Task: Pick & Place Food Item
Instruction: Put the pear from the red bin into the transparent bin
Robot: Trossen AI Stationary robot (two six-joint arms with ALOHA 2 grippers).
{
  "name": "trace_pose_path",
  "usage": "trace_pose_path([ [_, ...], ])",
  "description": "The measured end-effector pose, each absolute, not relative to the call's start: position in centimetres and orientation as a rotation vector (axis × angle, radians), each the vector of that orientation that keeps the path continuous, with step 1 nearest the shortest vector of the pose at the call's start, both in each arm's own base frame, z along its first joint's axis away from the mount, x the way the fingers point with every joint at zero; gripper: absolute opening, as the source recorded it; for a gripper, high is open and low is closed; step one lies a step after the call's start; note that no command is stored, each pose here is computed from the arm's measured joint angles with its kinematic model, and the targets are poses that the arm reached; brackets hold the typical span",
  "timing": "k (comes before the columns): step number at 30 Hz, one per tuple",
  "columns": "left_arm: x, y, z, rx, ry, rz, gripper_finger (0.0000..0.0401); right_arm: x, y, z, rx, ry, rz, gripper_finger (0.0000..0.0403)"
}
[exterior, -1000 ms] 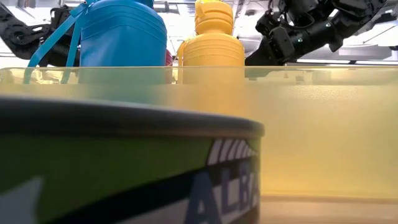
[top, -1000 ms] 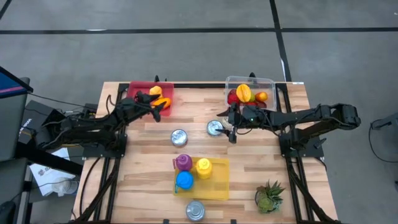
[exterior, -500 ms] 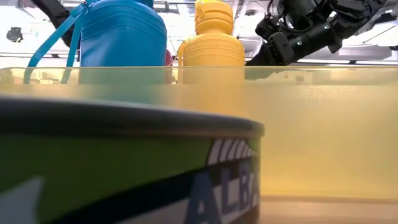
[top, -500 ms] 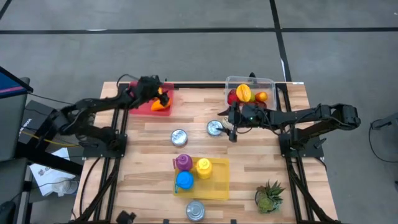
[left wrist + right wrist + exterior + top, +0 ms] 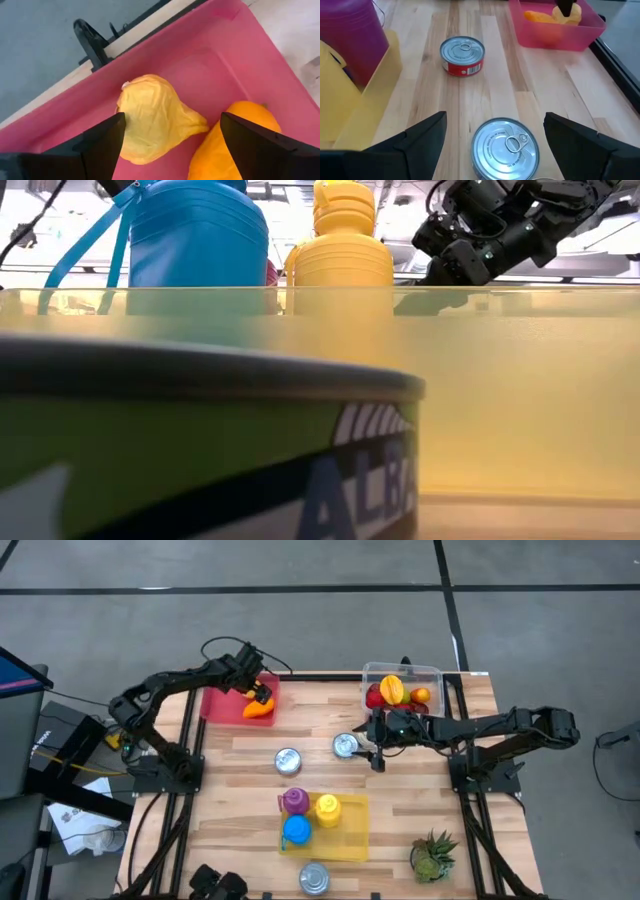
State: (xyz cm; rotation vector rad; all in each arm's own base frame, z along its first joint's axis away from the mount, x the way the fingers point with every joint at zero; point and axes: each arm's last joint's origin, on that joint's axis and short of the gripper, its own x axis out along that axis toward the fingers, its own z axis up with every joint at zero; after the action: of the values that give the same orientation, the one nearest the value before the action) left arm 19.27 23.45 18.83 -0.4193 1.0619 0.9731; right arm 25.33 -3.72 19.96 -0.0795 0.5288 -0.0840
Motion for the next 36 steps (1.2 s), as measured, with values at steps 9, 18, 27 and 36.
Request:
trace_pose_path([
  [9, 19.2, 23.9, 17.3, -0.386, 1.159, 1.065, 0.0319, 25.4, -3.6, 20.0, -0.09, 0.526, -0.078, 0.032],
  [18, 18.5, 24.2, 16.8, -0.418, 1.15, 1.061, 0.0317, 25.4, -3.6, 20.0, -0.086, 0.525, -0.079, 0.032],
  [27, 17.3, 24.8, 15.9, -0.462, 1.094, 1.011, 0.0302, 25.4, -3.6, 20.0, -0.085, 0.525, -0.079, 0.032],
  [36, 16.8, 25.0, 16.2, -0.509, 1.059, 1.04, 0.0165, 25.4, -3.6, 20.0, -0.083, 0.525, -0.08, 0.032],
])
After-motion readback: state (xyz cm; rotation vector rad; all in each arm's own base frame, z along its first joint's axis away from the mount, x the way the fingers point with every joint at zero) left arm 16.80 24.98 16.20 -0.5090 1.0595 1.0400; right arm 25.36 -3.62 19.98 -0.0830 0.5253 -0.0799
